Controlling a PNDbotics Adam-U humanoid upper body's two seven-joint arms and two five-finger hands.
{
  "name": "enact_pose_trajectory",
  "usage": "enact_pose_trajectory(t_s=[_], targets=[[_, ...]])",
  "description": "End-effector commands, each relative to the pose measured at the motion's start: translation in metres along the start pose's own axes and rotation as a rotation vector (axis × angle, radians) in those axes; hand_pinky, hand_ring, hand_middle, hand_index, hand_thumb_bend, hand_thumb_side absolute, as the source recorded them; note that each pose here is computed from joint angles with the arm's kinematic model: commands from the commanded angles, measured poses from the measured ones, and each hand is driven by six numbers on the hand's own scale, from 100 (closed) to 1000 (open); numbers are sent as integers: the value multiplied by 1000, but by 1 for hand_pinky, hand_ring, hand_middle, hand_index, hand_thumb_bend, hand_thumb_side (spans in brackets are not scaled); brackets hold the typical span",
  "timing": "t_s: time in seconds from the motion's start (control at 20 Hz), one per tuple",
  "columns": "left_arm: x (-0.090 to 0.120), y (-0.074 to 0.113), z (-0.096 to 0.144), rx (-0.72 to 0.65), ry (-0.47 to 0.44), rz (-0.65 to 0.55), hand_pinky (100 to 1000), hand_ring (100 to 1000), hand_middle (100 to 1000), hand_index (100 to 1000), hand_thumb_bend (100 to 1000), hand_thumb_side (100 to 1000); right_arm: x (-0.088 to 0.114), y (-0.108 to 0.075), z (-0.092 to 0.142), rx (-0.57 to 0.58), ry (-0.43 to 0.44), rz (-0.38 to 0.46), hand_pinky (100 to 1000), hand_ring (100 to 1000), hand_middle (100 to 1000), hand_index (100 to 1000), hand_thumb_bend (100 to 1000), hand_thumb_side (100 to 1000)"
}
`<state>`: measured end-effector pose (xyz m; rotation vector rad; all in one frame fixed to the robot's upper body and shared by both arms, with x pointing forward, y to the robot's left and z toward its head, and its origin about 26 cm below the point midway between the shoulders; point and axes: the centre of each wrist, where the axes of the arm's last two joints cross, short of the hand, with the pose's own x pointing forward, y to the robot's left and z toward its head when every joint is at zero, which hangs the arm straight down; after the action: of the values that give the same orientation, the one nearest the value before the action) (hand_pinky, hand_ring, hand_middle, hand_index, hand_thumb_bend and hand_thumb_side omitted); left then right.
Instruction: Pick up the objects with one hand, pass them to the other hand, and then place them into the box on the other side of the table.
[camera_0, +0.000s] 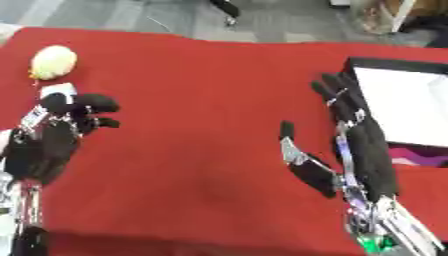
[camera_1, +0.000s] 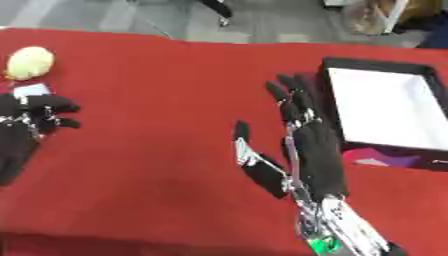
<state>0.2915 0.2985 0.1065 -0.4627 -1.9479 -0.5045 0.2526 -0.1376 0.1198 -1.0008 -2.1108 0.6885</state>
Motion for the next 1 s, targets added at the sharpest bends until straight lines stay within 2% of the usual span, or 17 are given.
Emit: enact_pose_trajectory(t_s=[0.05,0.2,0.3,0.35,0.4,0.45,0.55,0.6,0.65,0.8,1.0], targets=[[7,1,-4,-6,-21,-24,731,802,711,733,100,909,3,-6,-4,-23,-16,-7,679,1000,902,897,202,488],[11,4,-5,-2,-27,-50,732,804,713,734,100,887,3,-6,-4,-23,-15,-7,678,1000,902,897,201,489],[22,14,-8,0,-44,-130,734,803,714,738,100,807,2,-6,-3,-21,-12,-4,679,1000,902,897,200,488],[30,22,-10,-3,-54,-202,737,801,715,744,100,738,1,-6,-3,-20,-11,-1,678,1000,901,897,201,488],[38,33,-12,-11,-61,-292,740,799,716,749,100,693,1,-6,-3,-19,-10,2,678,1000,901,897,200,488],[46,45,-14,-25,-64,-394,750,792,719,767,100,580,0,-6,-2,-17,-10,5,678,1000,901,897,200,488],[65,74,-19,-92,-53,-684,777,775,728,809,100,372,-1,-7,-1,-11,-11,13,678,1000,900,897,200,488],[71,90,-21,-140,-32,-829,783,772,730,820,100,333,-3,-7,0,-7,-12,18,678,1000,900,897,199,488],[74,105,-22,-184,-6,-946,794,764,735,840,100,256,-3,-7,1,-4,-12,22,678,1000,899,897,198,488],[79,151,-16,-330,147,-1237,814,752,744,880,100,261,-5,-7,3,7,-14,32,678,1000,899,897,197,489],[71,192,5,-482,414,-1440,829,736,753,909,100,311,-8,-7,5,16,-14,45,679,1000,900,897,196,490]])
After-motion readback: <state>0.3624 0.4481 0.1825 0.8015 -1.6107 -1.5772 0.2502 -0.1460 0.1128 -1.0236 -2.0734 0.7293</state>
